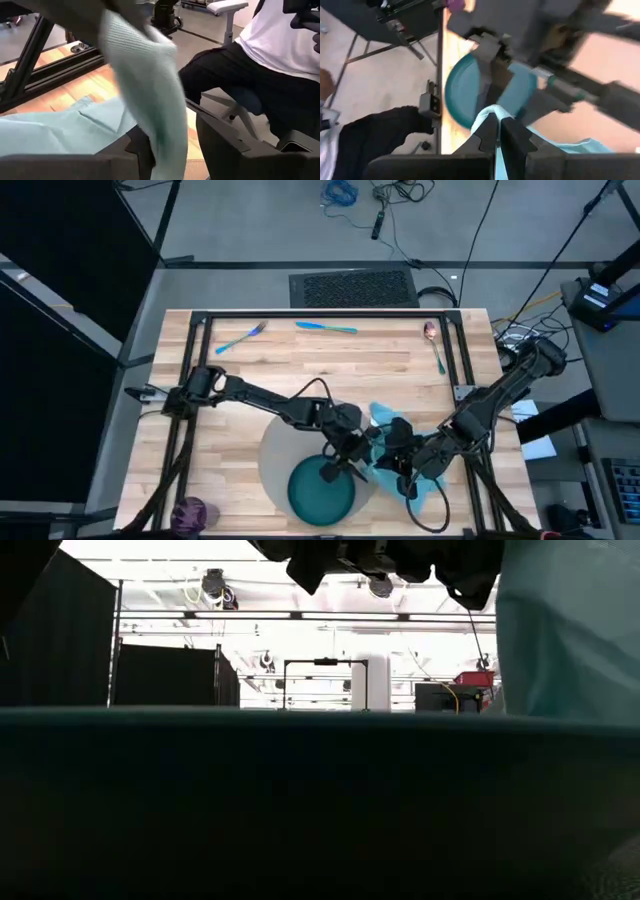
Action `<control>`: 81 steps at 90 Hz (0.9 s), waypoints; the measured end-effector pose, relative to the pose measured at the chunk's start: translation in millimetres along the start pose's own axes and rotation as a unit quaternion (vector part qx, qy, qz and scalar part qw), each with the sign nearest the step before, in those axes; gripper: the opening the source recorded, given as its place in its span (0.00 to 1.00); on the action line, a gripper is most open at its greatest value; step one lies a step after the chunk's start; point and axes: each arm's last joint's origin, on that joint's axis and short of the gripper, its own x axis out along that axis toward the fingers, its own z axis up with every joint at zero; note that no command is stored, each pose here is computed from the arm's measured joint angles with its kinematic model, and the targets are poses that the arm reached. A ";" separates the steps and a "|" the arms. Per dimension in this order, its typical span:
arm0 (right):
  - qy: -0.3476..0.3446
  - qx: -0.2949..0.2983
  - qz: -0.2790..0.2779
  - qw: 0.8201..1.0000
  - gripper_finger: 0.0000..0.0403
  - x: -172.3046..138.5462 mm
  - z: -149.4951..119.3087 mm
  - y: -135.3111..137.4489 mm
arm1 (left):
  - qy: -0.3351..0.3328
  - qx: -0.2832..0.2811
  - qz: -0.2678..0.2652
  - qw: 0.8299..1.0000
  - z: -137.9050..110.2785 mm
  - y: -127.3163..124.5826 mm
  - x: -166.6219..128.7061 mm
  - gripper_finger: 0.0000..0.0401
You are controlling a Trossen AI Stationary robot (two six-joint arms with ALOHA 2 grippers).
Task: Set table place
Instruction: Fold the blue napkin
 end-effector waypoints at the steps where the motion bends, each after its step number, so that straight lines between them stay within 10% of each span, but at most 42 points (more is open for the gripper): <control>1: -0.002 0.000 -0.003 1.000 0.00 -0.9 0.3 -0.5 | 0.000 0.000 0.000 1.000 0.0 0.0 0.0 0.31; 81: 0.032 0.016 -0.179 0.983 0.00 -61.2 22.9 -17.5 | 0.006 -0.017 0.002 1.000 -3.0 0.2 1.0 0.31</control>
